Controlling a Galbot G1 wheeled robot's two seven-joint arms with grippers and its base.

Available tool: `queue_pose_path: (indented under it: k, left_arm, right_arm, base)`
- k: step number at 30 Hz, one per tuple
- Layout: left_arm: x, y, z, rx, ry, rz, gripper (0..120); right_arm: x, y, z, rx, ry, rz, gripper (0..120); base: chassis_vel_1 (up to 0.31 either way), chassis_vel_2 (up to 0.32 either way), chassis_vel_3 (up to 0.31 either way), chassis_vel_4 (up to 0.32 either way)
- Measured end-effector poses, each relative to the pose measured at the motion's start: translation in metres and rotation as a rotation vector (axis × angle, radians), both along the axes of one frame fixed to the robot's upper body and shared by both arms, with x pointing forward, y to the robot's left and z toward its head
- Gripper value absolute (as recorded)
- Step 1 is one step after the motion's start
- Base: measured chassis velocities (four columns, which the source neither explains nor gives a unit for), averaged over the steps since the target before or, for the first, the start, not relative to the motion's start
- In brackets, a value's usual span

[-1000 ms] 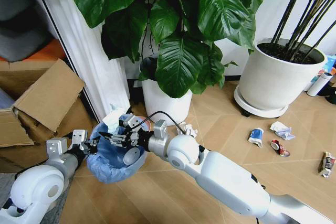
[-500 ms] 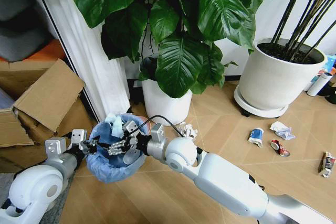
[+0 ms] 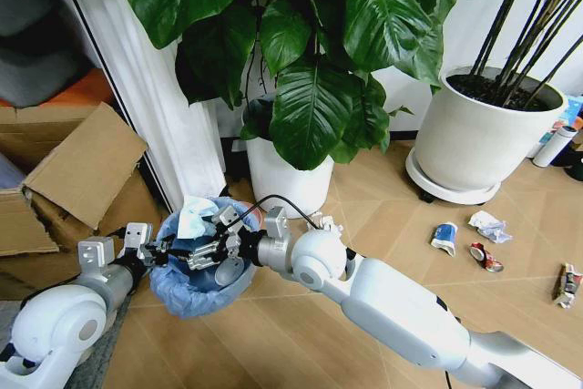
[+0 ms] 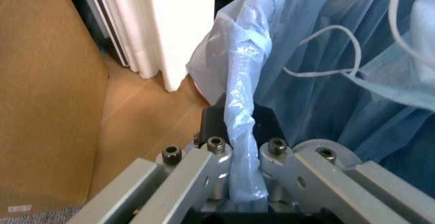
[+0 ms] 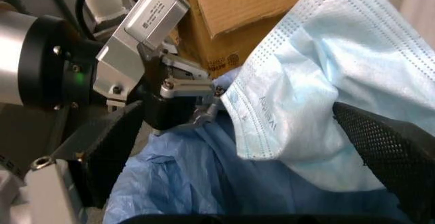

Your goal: Pick up the trash bin and place the garbage on the floor into it.

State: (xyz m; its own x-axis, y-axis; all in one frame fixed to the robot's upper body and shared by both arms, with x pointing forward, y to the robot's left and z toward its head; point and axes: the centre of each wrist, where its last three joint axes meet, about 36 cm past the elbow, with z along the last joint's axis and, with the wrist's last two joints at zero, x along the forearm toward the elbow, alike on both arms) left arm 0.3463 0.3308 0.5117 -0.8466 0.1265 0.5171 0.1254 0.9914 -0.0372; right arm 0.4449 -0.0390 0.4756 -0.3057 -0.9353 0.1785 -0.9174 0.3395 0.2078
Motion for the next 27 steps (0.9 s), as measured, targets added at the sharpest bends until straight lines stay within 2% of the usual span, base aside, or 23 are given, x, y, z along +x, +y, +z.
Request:
queue_pose_path:
  k: [6, 14, 23, 27]
  left_arm:
    - [0.000, 0.000, -0.001, -0.004, -0.001, 0.002, 0]
    - [0.001, 0.001, -0.001, -0.005, -0.004, -0.001, 0]
    - [0.002, 0.000, -0.004, -0.011, -0.005, 0.005, 0]
    - [0.002, 0.000, -0.005, -0.013, -0.004, 0.011, 0]
  right_arm:
    - [0.007, -0.008, 0.002, 0.013, -0.007, -0.032, 100]
    - [0.018, -0.036, -0.001, -0.075, -0.084, -0.020, 100]
    - [0.016, -0.029, -0.005, -0.025, -0.081, -0.056, 100]
    - [0.018, -0.031, 0.001, 0.030, -0.092, -0.128, 100]
  base:
    - [0.000, 0.000, 0.000, 0.000]
    - [0.000, 0.000, 0.000, 0.000]
    - [0.000, 0.000, 0.000, 0.000]
    - [0.000, 0.000, 0.000, 0.000]
